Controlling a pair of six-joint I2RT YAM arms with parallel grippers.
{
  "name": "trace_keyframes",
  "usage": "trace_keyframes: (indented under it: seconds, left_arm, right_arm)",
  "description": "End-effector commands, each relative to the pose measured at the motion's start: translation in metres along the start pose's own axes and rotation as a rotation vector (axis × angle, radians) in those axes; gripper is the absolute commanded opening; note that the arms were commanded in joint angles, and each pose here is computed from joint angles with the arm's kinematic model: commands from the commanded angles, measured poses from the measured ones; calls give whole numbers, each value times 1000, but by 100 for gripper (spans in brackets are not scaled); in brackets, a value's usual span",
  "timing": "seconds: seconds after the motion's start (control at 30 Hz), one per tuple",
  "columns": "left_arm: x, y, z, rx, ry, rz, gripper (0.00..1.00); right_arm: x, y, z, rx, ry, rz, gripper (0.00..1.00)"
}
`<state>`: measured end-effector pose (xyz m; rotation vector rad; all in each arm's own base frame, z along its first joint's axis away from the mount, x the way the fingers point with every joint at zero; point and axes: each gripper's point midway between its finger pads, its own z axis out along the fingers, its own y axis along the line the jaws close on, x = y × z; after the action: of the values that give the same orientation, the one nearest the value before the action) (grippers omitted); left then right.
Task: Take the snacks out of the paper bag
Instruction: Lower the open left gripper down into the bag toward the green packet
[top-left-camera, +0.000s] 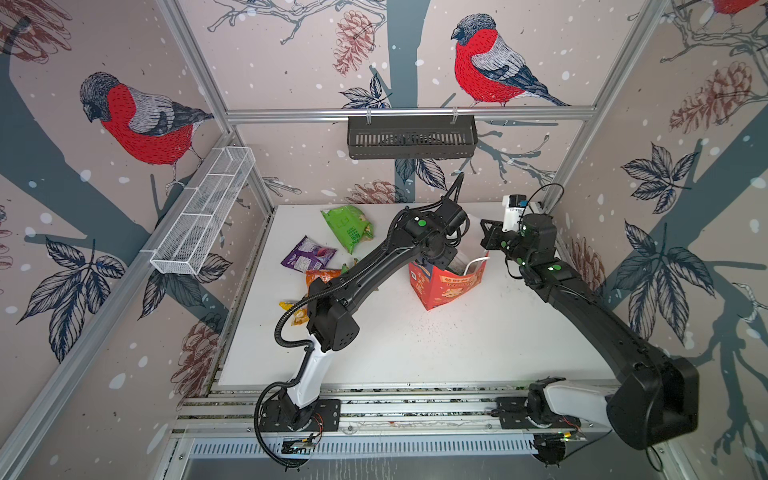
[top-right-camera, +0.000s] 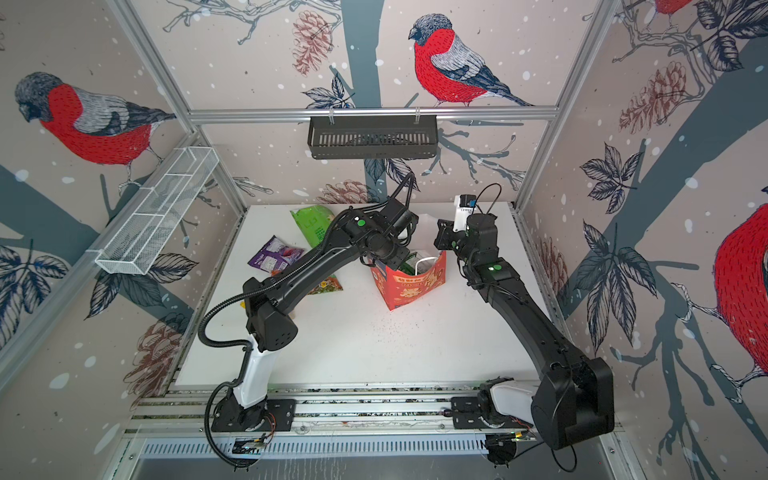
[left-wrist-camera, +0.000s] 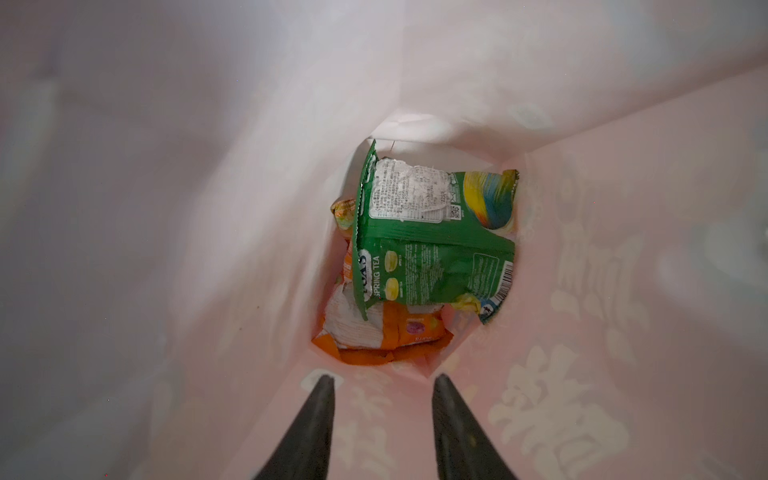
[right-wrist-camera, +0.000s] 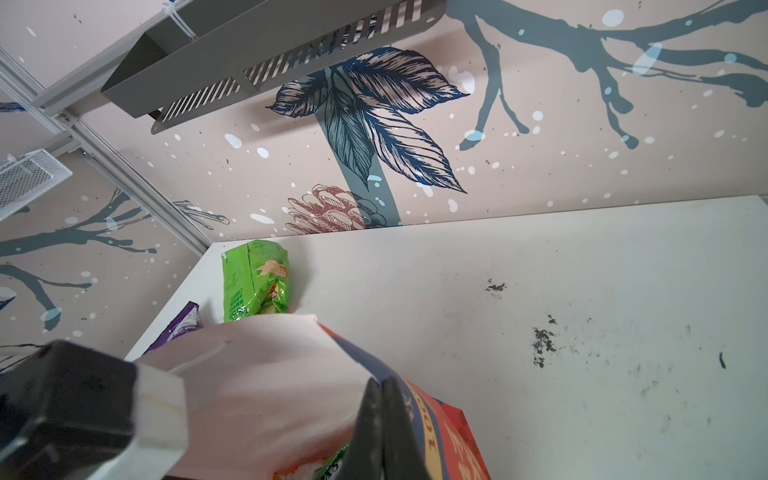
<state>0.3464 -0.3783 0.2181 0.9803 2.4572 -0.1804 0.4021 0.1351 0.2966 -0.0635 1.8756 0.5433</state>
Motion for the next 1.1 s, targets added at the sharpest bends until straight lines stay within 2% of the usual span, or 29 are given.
trace_keyframes:
  seconds: [0.0, 0.1, 0.53, 0.83, 0.97, 1.07]
  left_arm:
    - [5, -3, 4, 13, 27, 14, 45]
    - [6, -9, 10, 42, 37, 16, 53]
    - [4, -13, 29, 52, 48, 53, 53]
    - [-7, -8, 42, 41, 32, 44, 63]
    - [-15, -1, 38, 62, 3, 16, 54]
    - [-7, 2, 41, 52, 32, 15, 55]
  right_arm:
    - [-8, 5, -1, -31, -29, 3, 0]
    - [-8, 6, -1, -36, -31, 4, 0]
    - [-7, 5, -1, -41, -28, 18, 0]
    - [-6, 7, -1, -56, -28, 24, 0]
    - [-6, 6, -1, -53, -28, 22, 0]
    - [-6, 4, -1, -47, -29, 22, 0]
